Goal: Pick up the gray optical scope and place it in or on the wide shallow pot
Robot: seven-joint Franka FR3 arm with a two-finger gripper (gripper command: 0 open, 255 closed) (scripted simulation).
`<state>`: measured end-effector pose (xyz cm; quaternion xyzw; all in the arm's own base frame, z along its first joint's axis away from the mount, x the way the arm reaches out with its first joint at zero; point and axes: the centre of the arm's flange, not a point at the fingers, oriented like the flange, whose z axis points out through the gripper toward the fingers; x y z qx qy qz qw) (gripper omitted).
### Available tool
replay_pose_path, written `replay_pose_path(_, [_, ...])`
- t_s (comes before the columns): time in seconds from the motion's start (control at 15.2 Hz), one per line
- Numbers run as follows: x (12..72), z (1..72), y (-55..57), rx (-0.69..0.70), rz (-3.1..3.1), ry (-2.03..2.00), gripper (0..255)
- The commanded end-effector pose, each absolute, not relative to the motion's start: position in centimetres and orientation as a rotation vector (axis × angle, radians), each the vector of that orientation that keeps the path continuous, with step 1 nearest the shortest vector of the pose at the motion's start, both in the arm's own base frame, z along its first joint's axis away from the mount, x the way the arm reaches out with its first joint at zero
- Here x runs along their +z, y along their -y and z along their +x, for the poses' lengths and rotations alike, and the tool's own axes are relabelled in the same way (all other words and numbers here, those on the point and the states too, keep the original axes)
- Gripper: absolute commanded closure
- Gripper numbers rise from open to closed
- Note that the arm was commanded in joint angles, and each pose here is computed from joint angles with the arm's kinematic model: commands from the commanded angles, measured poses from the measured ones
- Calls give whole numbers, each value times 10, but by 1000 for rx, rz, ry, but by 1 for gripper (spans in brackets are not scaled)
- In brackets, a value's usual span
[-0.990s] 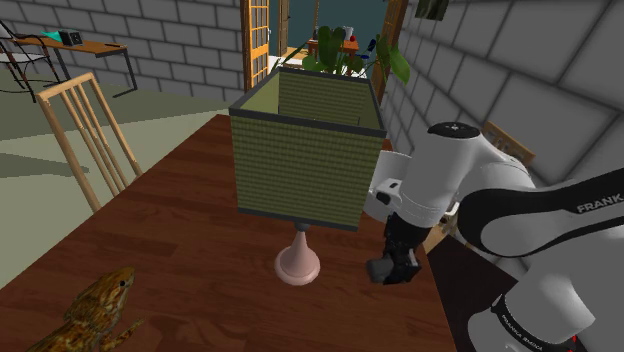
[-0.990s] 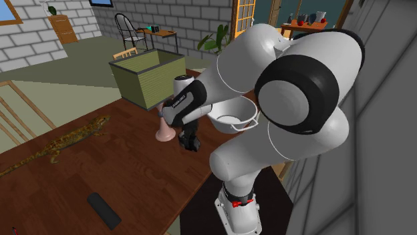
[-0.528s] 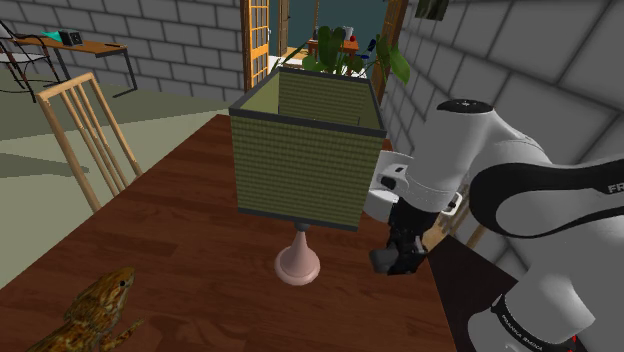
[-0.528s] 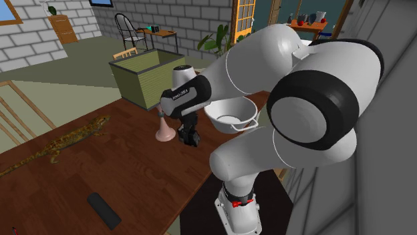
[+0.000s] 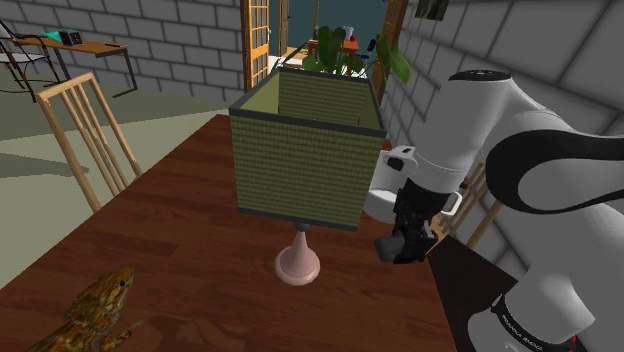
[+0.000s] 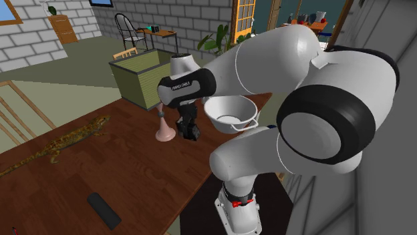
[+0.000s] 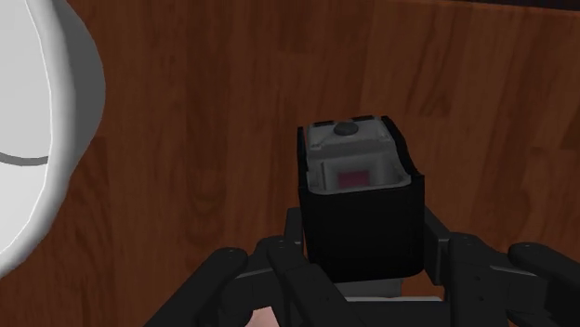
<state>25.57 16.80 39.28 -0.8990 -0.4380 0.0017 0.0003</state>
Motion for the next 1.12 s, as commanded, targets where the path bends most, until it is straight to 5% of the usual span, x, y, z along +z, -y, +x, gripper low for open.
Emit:
replay_pose_path(0.0, [403, 256, -168, 6, -2824, 1376, 255])
replay_pose_path(1.06, [474, 271, -147, 6, -2824, 1376, 255])
